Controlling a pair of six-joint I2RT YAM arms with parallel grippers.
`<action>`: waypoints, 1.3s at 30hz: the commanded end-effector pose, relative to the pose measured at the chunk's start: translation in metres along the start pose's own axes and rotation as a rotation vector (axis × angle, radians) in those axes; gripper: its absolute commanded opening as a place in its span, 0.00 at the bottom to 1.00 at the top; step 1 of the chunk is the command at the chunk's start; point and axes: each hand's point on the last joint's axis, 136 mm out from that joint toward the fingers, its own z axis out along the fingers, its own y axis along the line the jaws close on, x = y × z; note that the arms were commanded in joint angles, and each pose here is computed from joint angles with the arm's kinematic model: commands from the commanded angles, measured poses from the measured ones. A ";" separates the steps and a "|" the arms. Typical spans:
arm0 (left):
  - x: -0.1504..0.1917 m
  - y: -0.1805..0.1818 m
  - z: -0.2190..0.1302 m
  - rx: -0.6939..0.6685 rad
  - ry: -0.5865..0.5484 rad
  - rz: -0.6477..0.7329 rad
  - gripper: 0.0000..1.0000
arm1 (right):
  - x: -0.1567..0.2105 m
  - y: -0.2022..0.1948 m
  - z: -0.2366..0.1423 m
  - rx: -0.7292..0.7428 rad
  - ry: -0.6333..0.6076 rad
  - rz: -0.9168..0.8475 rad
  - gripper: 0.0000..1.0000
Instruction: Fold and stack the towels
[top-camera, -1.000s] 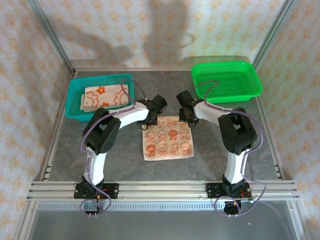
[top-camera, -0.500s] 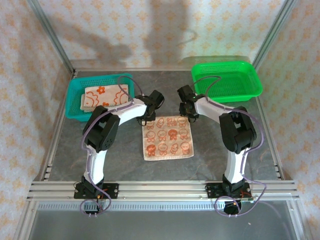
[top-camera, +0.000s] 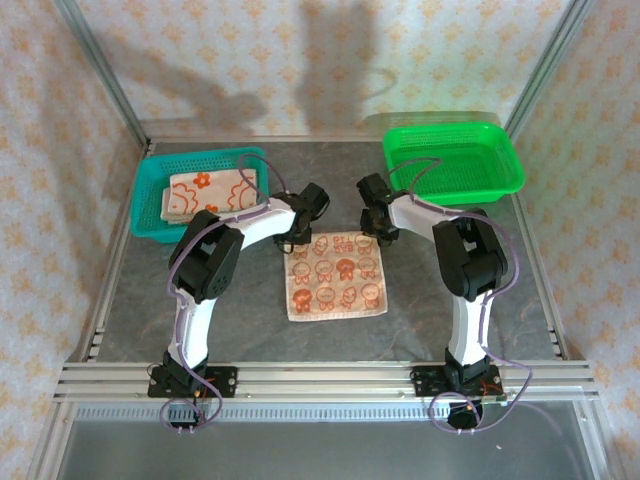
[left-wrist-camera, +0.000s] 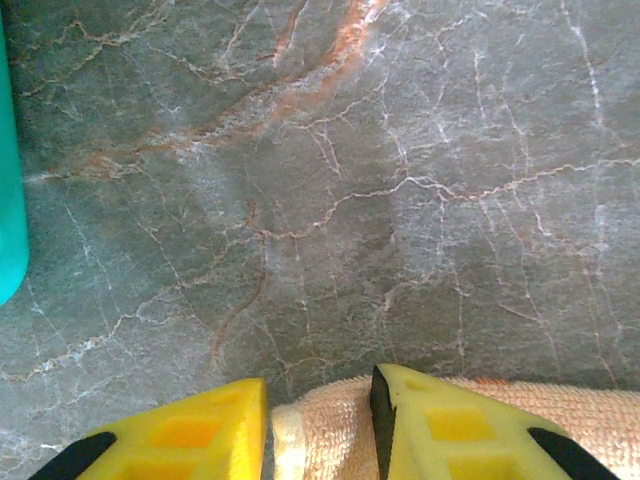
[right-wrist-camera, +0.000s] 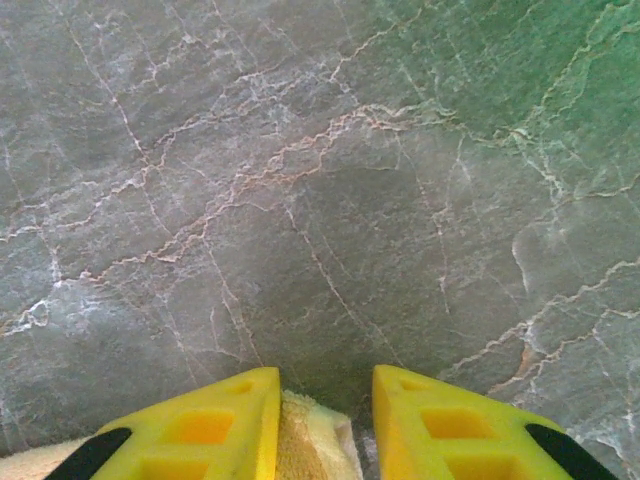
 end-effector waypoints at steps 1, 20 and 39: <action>0.007 0.007 0.012 -0.039 0.031 0.045 0.34 | 0.001 0.001 0.006 -0.005 0.014 0.021 0.27; 0.014 0.003 0.015 -0.010 0.050 0.036 0.06 | -0.001 -0.005 0.003 0.000 0.003 0.029 0.00; -0.053 -0.025 -0.055 0.189 -0.124 -0.001 0.00 | -0.049 0.001 -0.059 -0.105 -0.136 0.017 0.00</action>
